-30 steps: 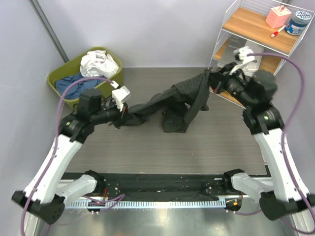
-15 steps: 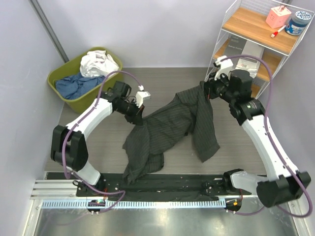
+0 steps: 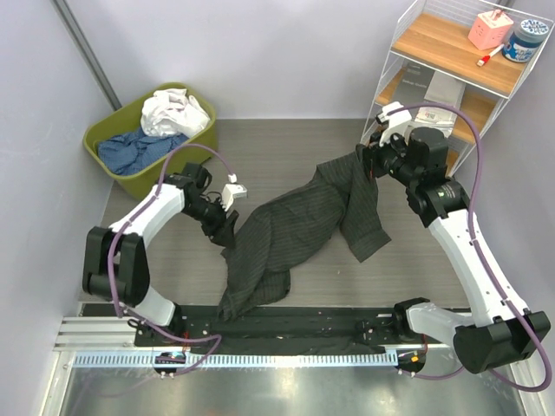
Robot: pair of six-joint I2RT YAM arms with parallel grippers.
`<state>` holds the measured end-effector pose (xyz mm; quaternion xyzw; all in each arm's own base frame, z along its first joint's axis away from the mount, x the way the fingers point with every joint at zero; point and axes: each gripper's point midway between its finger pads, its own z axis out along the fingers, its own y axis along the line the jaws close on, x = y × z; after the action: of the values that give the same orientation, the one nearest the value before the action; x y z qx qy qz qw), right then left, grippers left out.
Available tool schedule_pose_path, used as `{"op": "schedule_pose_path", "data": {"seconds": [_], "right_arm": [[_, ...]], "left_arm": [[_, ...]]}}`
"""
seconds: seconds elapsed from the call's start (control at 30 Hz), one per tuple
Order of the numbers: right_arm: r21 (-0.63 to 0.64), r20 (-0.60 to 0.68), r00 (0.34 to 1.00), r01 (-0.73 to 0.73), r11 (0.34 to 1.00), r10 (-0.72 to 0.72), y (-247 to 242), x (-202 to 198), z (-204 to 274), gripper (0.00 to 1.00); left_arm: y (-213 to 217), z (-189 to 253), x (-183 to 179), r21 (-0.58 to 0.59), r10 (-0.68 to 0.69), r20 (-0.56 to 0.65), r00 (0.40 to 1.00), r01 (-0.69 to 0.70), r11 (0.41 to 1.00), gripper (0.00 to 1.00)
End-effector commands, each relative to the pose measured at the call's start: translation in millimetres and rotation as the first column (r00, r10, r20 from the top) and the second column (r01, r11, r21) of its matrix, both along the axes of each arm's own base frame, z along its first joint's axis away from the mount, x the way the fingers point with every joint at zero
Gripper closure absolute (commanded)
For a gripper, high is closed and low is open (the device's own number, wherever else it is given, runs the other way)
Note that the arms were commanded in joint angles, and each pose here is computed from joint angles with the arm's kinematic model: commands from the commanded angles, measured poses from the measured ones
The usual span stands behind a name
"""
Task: Fold and stack the long sleeve shirts
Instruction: Flatten the shirt out
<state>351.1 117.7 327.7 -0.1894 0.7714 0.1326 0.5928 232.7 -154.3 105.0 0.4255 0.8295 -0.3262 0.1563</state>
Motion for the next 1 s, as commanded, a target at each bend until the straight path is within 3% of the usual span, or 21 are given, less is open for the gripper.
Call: {"op": "schedule_pose_path", "data": {"seconds": [0.0,0.4,0.7,0.8,0.9,0.93,0.97], "right_arm": [[-0.017,0.088,0.996,-0.016,1.0,0.017,-1.1,-1.8,18.5,0.99],[-0.027,0.079,0.997,-0.021,0.999,0.023,-1.7,-5.0,14.5,0.99],[-0.049,0.086,0.996,-0.016,0.999,0.02,-4.0,-2.6,15.5,0.99],[-0.057,0.087,0.996,-0.011,0.998,0.016,-5.2,-2.0,14.4,0.99],[-0.058,0.086,0.996,-0.003,0.998,0.008,-7.3,-1.4,13.1,0.99],[-0.058,0.086,0.996,-0.001,0.998,0.006,-7.9,-1.6,12.9,0.99],[-0.059,0.086,0.996,0.005,0.998,0.0,-9.3,-1.6,13.1,0.99]], "left_arm": [[-1.7,-14.4,9.2,-0.045,-0.059,-0.036,0.998,0.057,0.997,0.46],[-7.3,-47.0,39.2,-0.077,-0.081,-0.122,0.989,0.072,0.994,0.44],[-12.0,-51.7,23.1,-0.163,-0.163,-0.241,0.957,0.126,0.979,0.44],[-10.9,-48.6,13.8,-0.175,-0.182,-0.265,0.947,0.138,0.975,0.5],[-3.8,-41.0,13.9,-0.168,-0.157,-0.257,0.954,0.116,0.979,0.63],[-0.7,-38.5,15.6,-0.159,-0.142,-0.255,0.957,0.103,0.982,0.76],[4.1,-33.2,23.0,-0.153,-0.116,-0.242,0.963,0.08,0.985,0.82]]}}
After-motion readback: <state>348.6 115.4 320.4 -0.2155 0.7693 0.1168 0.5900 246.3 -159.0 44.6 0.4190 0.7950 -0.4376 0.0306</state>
